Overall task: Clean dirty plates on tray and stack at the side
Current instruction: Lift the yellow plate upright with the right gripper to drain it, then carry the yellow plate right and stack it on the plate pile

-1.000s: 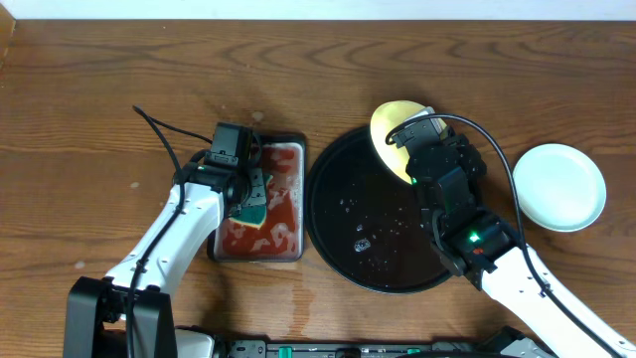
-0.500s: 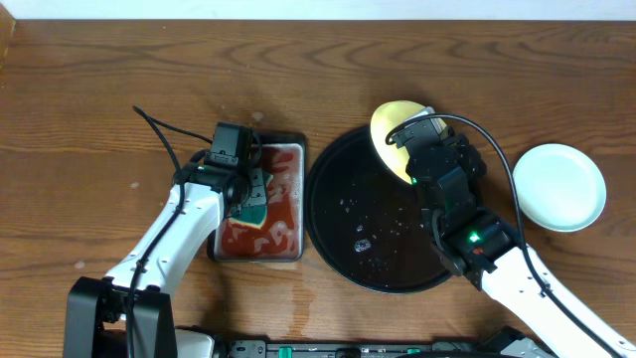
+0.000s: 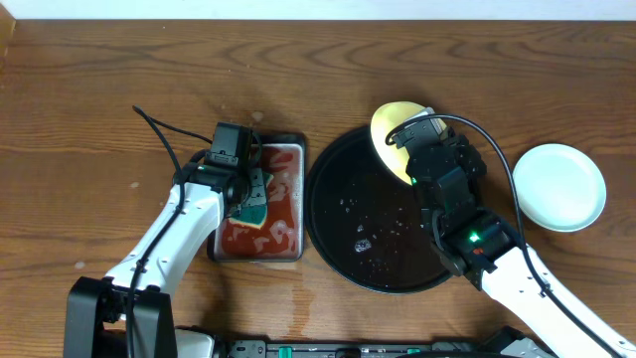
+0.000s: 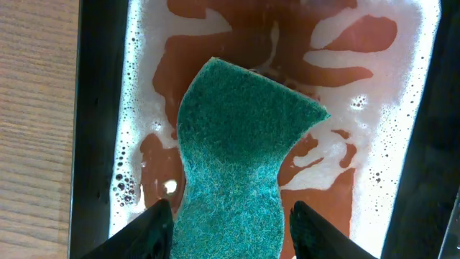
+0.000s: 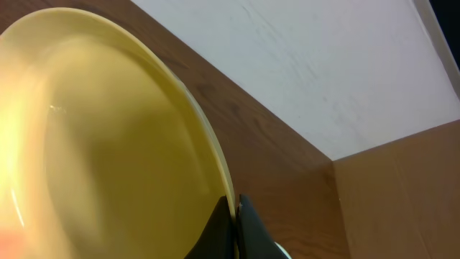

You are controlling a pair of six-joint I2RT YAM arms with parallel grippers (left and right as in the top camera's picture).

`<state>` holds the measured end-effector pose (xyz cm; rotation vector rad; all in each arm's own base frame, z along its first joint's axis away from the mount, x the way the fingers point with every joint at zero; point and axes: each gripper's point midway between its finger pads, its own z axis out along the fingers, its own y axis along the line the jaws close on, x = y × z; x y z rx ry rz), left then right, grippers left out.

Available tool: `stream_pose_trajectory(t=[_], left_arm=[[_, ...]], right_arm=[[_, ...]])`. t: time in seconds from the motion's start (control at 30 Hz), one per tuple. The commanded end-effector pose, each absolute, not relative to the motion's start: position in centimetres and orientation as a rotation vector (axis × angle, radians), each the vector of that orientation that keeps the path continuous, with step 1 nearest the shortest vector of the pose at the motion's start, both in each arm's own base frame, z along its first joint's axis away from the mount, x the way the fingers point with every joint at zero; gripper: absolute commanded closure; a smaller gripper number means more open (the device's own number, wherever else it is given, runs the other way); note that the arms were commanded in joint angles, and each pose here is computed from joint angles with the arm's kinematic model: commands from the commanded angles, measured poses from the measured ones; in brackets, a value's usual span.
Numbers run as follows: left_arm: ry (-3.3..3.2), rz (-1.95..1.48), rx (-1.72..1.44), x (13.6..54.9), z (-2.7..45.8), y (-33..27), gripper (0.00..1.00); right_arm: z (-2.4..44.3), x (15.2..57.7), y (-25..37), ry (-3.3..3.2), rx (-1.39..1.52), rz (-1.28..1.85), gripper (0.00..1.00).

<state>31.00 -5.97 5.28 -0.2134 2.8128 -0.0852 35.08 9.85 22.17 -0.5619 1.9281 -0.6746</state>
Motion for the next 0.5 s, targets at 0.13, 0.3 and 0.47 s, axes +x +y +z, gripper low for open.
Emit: stream_pose_trajectory(t=[0.13, 0.3, 0.47], left_arm=[[2.829, -0.075, -0.207, 30.7, 4.8, -5.8, 0.46], [2.836, -0.072, -0.208, 30.5, 4.8, -5.7, 0.46], [2.841, -0.07, -0.208, 30.4, 4.7, -5.7, 0.46]], right_arm=[[23.6, 35.4, 8.9, 1.929, -0.412, -0.637, 0.99], [19.4, 35.4, 4.2, 2.114, 0.157, -0.335, 0.99], [13.4, 34.2, 1.6, 2.344, 0.543, -0.012, 0.99]])
